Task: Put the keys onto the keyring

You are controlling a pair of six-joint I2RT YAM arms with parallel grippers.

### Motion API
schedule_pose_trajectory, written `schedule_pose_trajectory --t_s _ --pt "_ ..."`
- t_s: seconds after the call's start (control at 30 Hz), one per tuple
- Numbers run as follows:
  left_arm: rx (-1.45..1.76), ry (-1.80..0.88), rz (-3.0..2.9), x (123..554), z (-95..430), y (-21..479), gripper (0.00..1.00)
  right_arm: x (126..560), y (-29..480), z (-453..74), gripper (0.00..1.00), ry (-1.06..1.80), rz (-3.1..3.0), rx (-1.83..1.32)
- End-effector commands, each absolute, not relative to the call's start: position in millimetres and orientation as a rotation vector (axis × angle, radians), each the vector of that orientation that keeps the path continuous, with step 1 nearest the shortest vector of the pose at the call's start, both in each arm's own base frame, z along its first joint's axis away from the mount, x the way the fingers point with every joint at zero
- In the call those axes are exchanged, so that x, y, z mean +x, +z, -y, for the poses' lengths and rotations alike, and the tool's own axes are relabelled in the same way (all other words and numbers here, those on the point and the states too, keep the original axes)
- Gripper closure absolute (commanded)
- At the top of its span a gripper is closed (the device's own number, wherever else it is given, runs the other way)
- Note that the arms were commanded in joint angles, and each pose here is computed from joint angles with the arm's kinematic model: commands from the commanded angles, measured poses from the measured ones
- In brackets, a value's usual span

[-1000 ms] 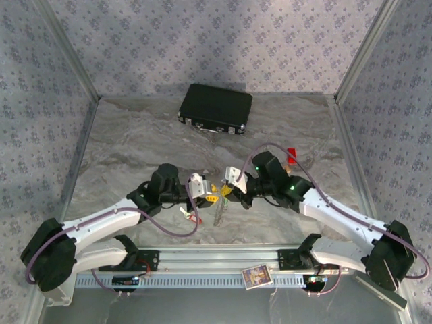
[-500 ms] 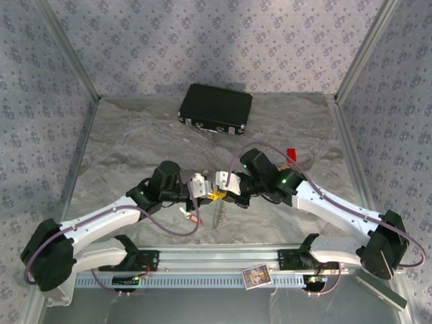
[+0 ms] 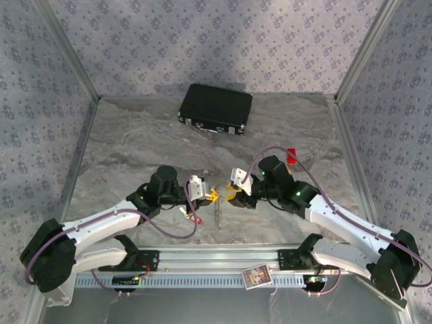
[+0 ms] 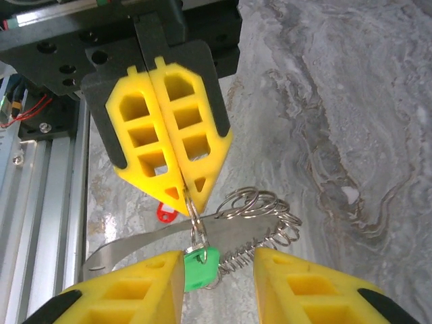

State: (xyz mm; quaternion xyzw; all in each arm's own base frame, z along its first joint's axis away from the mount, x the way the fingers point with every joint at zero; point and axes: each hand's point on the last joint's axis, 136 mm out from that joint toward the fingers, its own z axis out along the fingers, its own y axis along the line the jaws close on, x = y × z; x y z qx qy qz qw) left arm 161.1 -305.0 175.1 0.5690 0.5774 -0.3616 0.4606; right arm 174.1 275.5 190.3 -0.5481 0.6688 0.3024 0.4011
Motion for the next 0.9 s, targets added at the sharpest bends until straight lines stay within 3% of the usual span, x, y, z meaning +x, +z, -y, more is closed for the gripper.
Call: schedule_pose_trajectory --t_s 0.0,0.3,0.57,0.87 --pt "1.377 -0.929 -1.32 157 311 197 1.0 173 194 -280 0.67 0.835 -1.696 -1.324" --pt "1.376 -0.935 -1.317 157 312 196 1.0 173 189 -284 0.8 0.862 -1.704 -1.337" --pt "1.381 -0.929 -1.317 157 311 196 1.0 172 189 -283 0.99 0.867 -1.712 -1.346" --pt "1.383 -0.923 -1.28 156 311 202 1.0 174 173 -284 1.0 0.866 -1.761 -1.363"
